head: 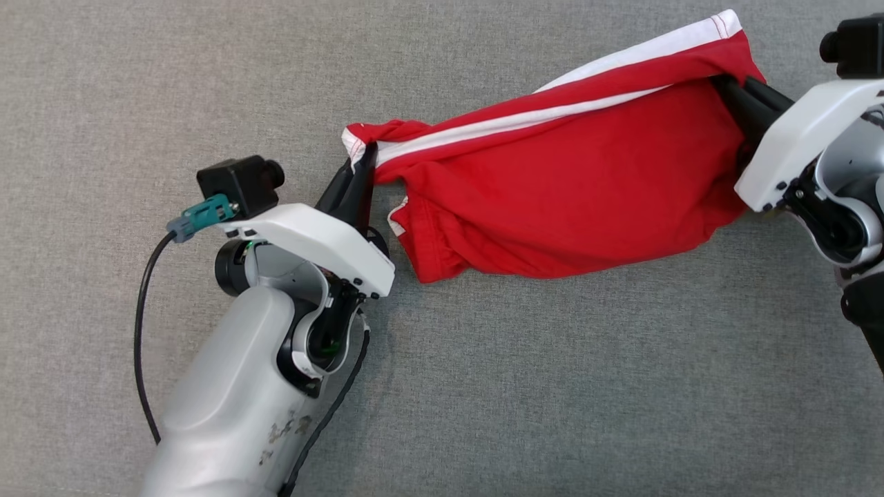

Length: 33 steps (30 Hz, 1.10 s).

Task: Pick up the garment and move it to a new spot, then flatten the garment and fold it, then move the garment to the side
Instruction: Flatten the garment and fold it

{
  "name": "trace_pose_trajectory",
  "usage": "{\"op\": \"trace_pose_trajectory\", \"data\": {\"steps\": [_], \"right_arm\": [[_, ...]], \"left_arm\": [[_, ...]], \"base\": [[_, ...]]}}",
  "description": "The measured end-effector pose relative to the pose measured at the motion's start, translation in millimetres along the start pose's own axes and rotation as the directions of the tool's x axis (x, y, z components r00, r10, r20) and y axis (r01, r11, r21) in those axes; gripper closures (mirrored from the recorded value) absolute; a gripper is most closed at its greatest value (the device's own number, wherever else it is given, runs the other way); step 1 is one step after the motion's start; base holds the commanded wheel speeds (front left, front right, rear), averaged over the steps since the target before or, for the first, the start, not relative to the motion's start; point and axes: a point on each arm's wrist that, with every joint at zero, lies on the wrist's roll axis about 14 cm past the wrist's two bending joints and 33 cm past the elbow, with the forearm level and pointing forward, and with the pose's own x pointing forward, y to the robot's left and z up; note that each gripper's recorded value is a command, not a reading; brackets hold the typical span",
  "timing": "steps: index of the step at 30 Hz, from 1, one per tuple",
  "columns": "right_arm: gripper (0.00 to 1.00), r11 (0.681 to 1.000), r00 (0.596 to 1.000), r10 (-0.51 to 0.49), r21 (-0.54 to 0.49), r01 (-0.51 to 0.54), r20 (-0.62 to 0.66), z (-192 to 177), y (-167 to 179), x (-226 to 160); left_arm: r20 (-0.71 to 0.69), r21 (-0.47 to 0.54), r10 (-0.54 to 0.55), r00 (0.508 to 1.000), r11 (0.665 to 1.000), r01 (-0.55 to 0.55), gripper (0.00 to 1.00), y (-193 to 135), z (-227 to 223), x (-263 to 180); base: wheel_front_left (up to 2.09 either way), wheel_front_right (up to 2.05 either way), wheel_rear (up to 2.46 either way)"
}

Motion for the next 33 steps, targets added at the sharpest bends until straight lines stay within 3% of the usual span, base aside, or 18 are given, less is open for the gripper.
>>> {"op": "trace_pose_trajectory", "data": {"steps": [2,3,4,5,6,9,14,17,22,29,33], "right_arm": [[0.96,1.0,1.0,-0.008,0.0,0.008,-0.015,-2.7,-3.0,5.3],[0.86,1.0,1.0,-0.011,-0.004,0.011,-0.016,-2.6,-4.0,7.2],[0.45,1.0,1.0,-0.012,-0.006,0.012,-0.016,-3.0,-4.5,8.2],[0.0,1.0,1.0,-0.013,-0.006,0.013,-0.014,-2.9,-5.1,8.8],[0.0,1.0,1.0,-0.019,-0.004,0.019,-0.007,-1.8,-7.1,9.2],[0.0,0.999,0.999,-0.034,-0.019,0.034,-0.007,-1.5,-13.0,7.5],[0.0,0.996,0.997,-0.068,-0.047,0.07,0.044,15.4,-20.9,-10.8],[0.0,0.994,0.996,-0.093,-0.059,0.093,0.01,19.0,-25.6,-23.3],[0.0,0.987,0.984,-0.151,-0.063,0.146,-0.091,11.1,-42.5,-28.5],[0.0,0.988,0.966,-0.15,-0.012,0.151,-0.21,-16.2,-40.2,7.0],[0.0,0.991,0.959,-0.123,0.018,0.132,-0.256,-29.9,-28.5,27.9]], "left_arm": [[-0.008,0.008,-0.002,1.0,1.0,0.002,1.0,0.5,-3.2,5.6],[-0.018,0.013,0.001,1.0,1.0,-0.001,0.94,1.1,-5.8,7.9],[-0.025,0.013,-0.005,1.0,1.0,0.005,0.67,-0.2,-8.0,9.6],[-0.024,0.001,-0.013,1.0,1.0,0.013,0.23,-2.5,-8.4,11.2],[-0.027,0.003,-0.018,0.999,1.0,0.018,0.0,-4.3,-9.7,12.5],[-0.045,-0.005,-0.047,0.998,0.999,0.047,0.0,-11.5,-16.2,14.6],[0.01,0.07,-0.113,0.994,0.991,0.112,0.0,-30.5,-6.7,-0.8],[0.104,0.175,-0.125,0.987,0.979,0.105,0.0,-32.7,8.0,-20.8],[0.185,0.369,-0.121,0.975,0.929,0.045,0.0,-26.2,6.5,-54.6],[0.219,0.409,-0.07,0.973,0.912,-0.026,0.0,-14.3,-7.3,-75.4],[0.237,0.383,-0.003,0.971,0.919,-0.09,0.0,1.8,-8.7,-83.6]], "base": [[0.0,0.0,0.0],[0.0,0.0,0.0],[0.0,0.0,0.0],[0.0,0.0,0.0],[0.0,0.0,0.0],[0.0,0.0,0.0],[0.0,0.0,0.0],[0.0,0.0,0.0],[0.0,0.0,0.0],[0.0,0.0,0.0],[0.0,0.0,0.0]]}}
